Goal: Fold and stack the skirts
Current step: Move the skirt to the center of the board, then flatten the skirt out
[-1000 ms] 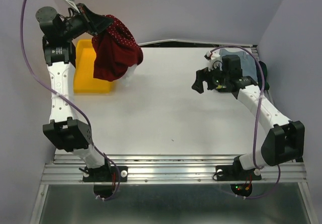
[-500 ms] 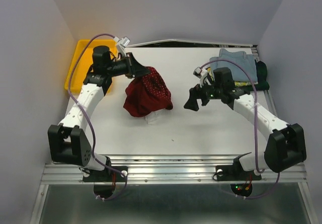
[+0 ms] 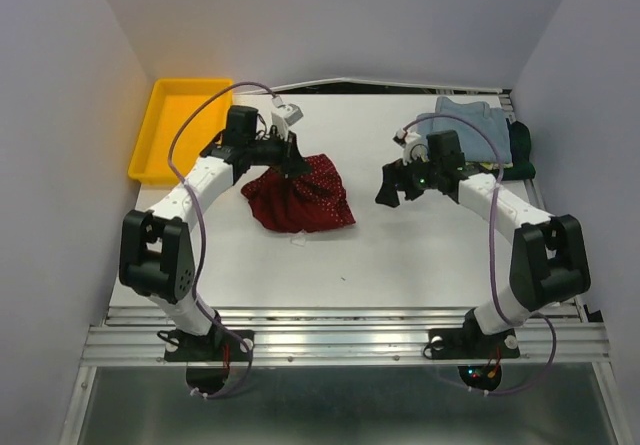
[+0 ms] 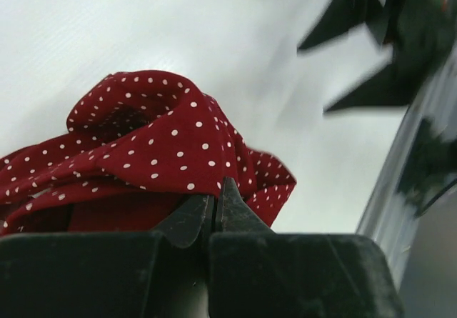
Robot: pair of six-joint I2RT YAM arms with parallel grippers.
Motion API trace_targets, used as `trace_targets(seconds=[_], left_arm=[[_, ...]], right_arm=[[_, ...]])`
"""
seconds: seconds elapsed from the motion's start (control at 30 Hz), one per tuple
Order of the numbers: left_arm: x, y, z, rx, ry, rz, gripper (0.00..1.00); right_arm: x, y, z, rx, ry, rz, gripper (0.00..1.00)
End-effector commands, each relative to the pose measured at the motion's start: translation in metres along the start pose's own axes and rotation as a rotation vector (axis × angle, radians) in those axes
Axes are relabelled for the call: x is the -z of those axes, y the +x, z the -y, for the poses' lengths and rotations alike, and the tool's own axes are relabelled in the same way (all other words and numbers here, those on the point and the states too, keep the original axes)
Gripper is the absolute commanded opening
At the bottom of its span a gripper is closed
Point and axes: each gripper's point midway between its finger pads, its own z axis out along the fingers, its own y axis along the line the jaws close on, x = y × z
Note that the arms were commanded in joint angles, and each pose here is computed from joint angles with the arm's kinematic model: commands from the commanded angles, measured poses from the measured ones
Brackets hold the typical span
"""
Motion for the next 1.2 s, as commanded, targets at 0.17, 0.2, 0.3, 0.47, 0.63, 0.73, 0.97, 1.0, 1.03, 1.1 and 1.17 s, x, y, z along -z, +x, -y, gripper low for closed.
trace_targets(seconds=[0.17,0.2,0.3,0.47,0.63,0.73,0.97,1.0,1.03,1.1,1.17], left_arm=[[0.035,0.169,0.044,-0.769,-0.021,-0.42,0.0],[0.036,0.181,0.053,-0.87,0.011,-0.444,0.0],[0.043,0.215,0.049,-0.979,0.012,-0.532,0.42],[0.047,0.181,0.062,-0.98,-0.06,-0.435,0.94],[0.068,0.094,0.094,-0.89,-0.105,-0.165,0.95],[0.086,0.062,0.075,-0.703,-0.167,-0.096,0.84],[0.116,0.052,-0.036,-0.195,-0.442,-0.052,0.76],[0.114,0.059,-0.053,-0.135,-0.467,-0.073,0.76],[0.116,0.062,-0.063,-0.093,-0.499,-0.075,0.76],[0.122,0.066,-0.083,0.002,-0.548,-0.068,0.76],[0.119,0.078,-0.101,0.088,-0.577,-0.087,0.76]], right_arm=[[0.028,-0.033,0.01,-0.007,-0.068,0.02,0.84],[0.026,-0.036,0.009,-0.014,-0.086,0.012,0.83],[0.022,-0.03,0.002,-0.035,-0.121,-0.027,0.81],[0.003,-0.02,-0.029,-0.016,-0.175,-0.077,0.79],[-0.013,-0.034,-0.047,0.015,-0.164,-0.049,0.72],[-0.02,-0.053,-0.052,0.021,-0.139,-0.012,0.66],[-0.045,-0.1,-0.081,0.053,-0.101,0.039,0.57],[-0.052,-0.102,-0.094,0.072,-0.107,0.032,0.56],[-0.054,-0.116,-0.102,0.093,-0.106,0.055,0.55],[-0.073,-0.115,-0.103,0.094,-0.059,0.029,0.52],[-0.091,-0.117,-0.115,0.11,-0.043,0.008,0.51]])
